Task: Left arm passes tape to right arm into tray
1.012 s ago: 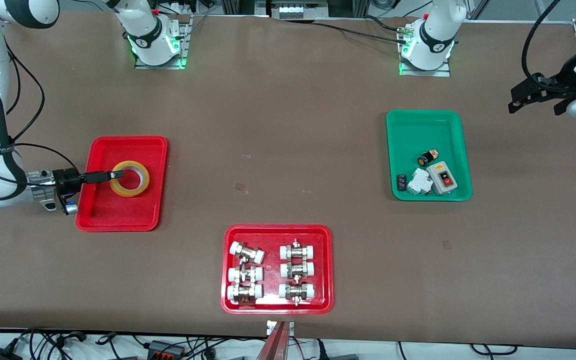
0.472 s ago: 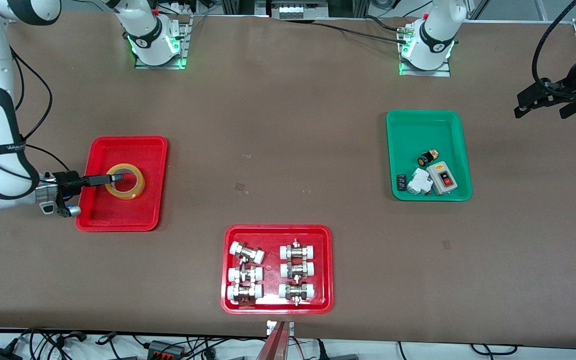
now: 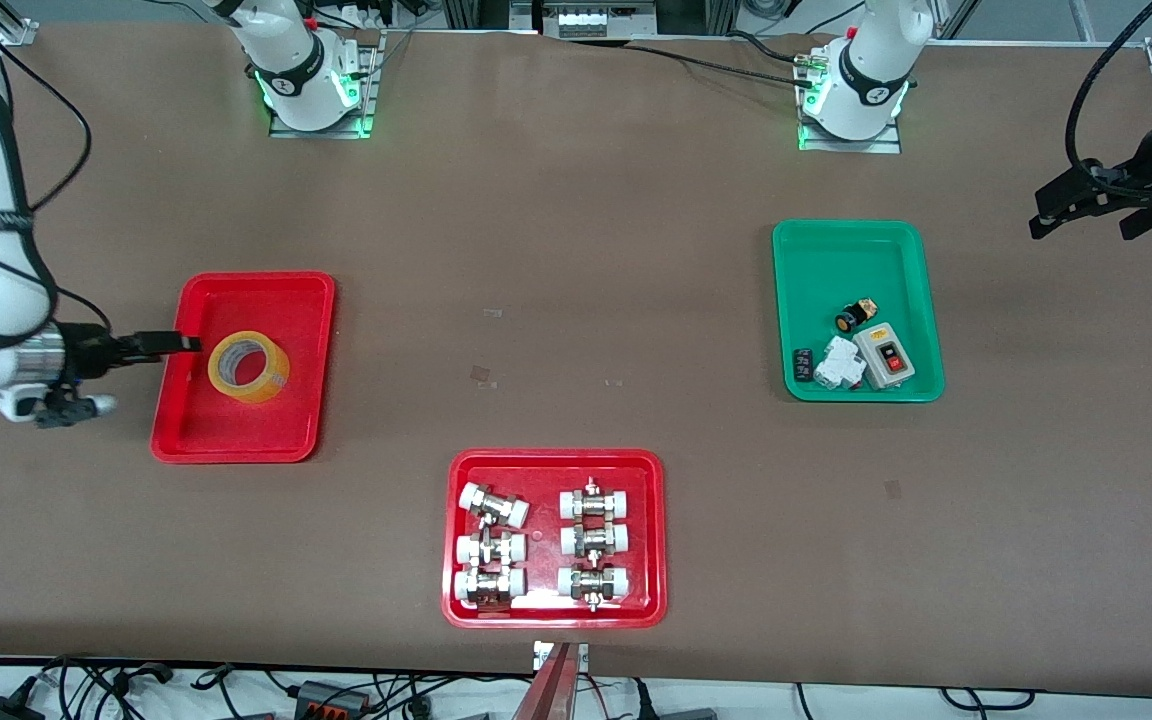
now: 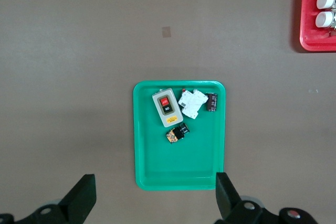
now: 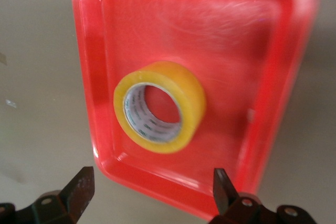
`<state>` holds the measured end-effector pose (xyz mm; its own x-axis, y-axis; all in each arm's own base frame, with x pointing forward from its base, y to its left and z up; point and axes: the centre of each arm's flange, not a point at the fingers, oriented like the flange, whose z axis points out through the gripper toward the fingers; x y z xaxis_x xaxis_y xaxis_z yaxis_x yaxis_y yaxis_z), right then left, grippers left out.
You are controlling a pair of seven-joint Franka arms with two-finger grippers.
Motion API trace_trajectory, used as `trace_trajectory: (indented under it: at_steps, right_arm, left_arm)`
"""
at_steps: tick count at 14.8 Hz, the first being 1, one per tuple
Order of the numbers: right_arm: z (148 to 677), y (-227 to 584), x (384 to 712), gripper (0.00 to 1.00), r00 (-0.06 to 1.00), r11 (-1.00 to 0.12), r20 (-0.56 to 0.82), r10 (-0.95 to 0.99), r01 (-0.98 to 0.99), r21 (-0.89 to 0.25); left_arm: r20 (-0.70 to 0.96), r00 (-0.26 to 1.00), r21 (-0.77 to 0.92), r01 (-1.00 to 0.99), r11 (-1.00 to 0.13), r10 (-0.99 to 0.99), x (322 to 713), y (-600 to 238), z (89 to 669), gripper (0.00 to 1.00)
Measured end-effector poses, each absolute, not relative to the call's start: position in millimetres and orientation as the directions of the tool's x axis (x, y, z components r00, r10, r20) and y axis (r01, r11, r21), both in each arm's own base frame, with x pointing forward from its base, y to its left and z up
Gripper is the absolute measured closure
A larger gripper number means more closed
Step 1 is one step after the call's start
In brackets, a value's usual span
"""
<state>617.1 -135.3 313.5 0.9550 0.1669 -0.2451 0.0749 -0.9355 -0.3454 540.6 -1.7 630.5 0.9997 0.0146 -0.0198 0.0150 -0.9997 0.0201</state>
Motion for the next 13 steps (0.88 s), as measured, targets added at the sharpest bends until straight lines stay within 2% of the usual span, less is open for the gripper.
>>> trace_trajectory:
  at_steps: [4,8,13]
  right_arm:
    - [386,-120,621,0.0,0.968,-0.976,-0.223,0.118,0.072,-0.204]
    - [469,-38,639,0.0,0.966,-0.997,-0.245,0.083,0.083,-0.009]
    - [534,-22,644,0.0,0.983,-0.998,-0.179,0.039,0.045,0.034]
  left_arm:
    - [-0.011,1.0,0.021,0.017,-1.0,0.016,552,0,631,0.0]
    - [-0.02,1.0,0.022,0.016,-1.0,0.016,557,0,629,0.0]
    - [-0.024,1.0,0.022,0.016,-1.0,0.015,556,0,629,0.0]
